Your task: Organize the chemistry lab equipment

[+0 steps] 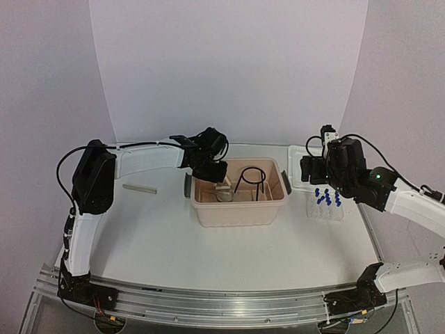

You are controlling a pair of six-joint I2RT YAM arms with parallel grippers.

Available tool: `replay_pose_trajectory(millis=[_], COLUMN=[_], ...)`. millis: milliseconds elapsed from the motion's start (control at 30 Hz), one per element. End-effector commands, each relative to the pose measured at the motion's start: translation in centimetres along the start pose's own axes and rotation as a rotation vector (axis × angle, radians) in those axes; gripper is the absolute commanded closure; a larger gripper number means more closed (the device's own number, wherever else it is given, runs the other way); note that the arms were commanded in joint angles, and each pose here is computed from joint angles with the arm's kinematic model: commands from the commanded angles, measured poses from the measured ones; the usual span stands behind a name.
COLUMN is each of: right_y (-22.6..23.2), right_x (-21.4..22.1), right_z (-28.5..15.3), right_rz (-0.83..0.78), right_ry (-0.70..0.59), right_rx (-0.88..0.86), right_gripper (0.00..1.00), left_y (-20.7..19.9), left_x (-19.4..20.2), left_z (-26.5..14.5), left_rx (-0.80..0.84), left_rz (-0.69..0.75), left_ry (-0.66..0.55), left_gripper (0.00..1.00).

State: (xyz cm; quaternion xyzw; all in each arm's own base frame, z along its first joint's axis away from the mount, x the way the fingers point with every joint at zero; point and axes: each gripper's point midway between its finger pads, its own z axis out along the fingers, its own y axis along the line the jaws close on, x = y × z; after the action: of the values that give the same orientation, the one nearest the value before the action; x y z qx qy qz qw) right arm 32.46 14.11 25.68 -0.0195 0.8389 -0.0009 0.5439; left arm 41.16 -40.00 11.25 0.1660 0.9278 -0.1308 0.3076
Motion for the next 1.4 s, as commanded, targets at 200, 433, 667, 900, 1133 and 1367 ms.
replay_pose_trajectory(millis=[200,433,667,900,1133,1367], right_y=[-0.6,-0.7,-0.7,-0.7,-0.9,-1.3], right_x=[-1.2,-1.3,-1.7,-1.6,-1.2,-0.8], right_z=[-0.8,-1.0,-1.4,-1.5,-1.3,-0.8], right_rz=[0.032,0.035,0.038,0.045,0.038,0.007], right_ry=[-0.039,-0.045,-0.055,-0.056,-0.049,-0.042], right_rx=[0.008,0.002,-0.007,-0.020,0.000,0.039], right_gripper=[0.09,0.09,0.09,0.09,0.09,0.08], left_y=[1.1,-0.6,-2.5,1.8,19.4,27.3], left_x=[-0.7,-2.4,-7.1,-10.0,-3.7,2.3], left_z=[0.2,-2.0,-8.6,-17.7,-14.0,-9.5], left_rx=[-0.076,0.016,0.120,0.042,-0.245,-0.439], left_rz=[-0.003,0.011,0.033,-0.138,-0.671,-0.985], left_ry=[0.004,-0.038,-0.181,-0.428,-0.278,-0.153], left_gripper=[0.82,0.69,0.45,0.00,0.01,0.01])
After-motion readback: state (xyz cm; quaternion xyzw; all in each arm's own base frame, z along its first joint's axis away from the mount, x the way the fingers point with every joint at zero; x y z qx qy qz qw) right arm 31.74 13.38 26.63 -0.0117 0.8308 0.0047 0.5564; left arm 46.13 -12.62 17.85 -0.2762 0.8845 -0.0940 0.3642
